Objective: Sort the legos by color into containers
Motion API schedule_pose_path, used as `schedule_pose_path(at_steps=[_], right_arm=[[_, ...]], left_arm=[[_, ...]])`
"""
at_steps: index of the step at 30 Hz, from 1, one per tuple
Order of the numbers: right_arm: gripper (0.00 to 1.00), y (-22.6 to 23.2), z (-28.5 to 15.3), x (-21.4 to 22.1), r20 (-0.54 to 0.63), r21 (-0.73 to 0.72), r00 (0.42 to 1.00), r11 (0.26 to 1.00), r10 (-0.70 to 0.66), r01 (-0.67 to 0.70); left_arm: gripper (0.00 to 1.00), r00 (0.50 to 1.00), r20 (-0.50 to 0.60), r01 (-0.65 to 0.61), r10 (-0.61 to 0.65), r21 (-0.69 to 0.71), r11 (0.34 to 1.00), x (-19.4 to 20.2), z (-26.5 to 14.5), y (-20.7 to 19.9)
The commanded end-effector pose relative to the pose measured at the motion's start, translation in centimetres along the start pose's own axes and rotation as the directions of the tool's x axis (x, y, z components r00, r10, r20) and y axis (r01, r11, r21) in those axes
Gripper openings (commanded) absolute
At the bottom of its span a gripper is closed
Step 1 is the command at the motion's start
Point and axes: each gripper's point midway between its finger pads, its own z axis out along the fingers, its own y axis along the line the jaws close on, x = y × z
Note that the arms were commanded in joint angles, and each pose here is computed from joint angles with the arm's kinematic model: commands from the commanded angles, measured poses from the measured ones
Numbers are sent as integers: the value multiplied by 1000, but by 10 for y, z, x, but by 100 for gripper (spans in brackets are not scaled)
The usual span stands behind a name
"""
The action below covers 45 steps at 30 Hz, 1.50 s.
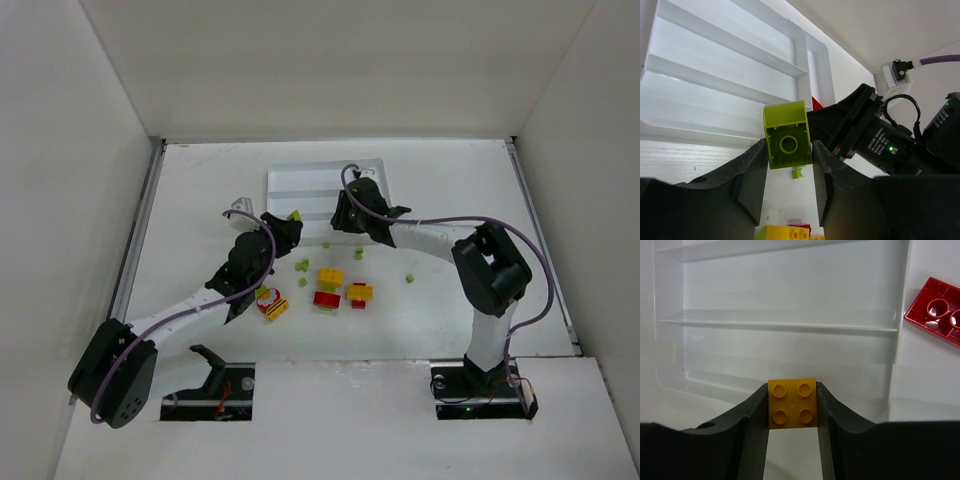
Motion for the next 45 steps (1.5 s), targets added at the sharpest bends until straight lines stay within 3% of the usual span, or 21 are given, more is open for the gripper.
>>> schedule_pose_path(at_steps=[1, 10, 16, 19, 23, 26, 34, 45], right_arm=[[38, 11, 0, -18, 41, -1, 999, 1000, -29, 29], [55, 11, 4, -20, 47, -7, 999, 1000, -28, 28], [57, 12, -11, -31, 96, -31, 995, 999, -4, 7], [52, 8, -34, -44, 171, -51, 984, 998, 41, -32], [28, -3, -66, -45, 239, -78, 966, 994, 93, -77], [25, -12, -81, -36, 262, -85, 959, 992, 110, -91], [35, -3, -111, -17, 284, -197, 952, 979, 113, -58], [45, 4, -112, -15, 274, -236, 953, 970, 130, -64]], left_arm=[[16, 999, 47, -6, 4, 49, 999, -21, 8, -22], [16, 999, 17, -50, 50, 13, 999, -18, 35, -21], [16, 997, 21, -72, 72, -1, 997, -22, 47, -21], [17, 996, 32, -77, 78, -17, 997, -30, 59, -18], [17, 995, 13, -98, 99, -61, 993, -33, 90, -11], [17, 994, -22, -109, 107, -122, 987, -33, 119, 4], [17, 990, -71, -134, 122, -211, 968, -41, 186, 27], [22, 971, -144, -225, 188, -304, 926, -42, 228, 54]])
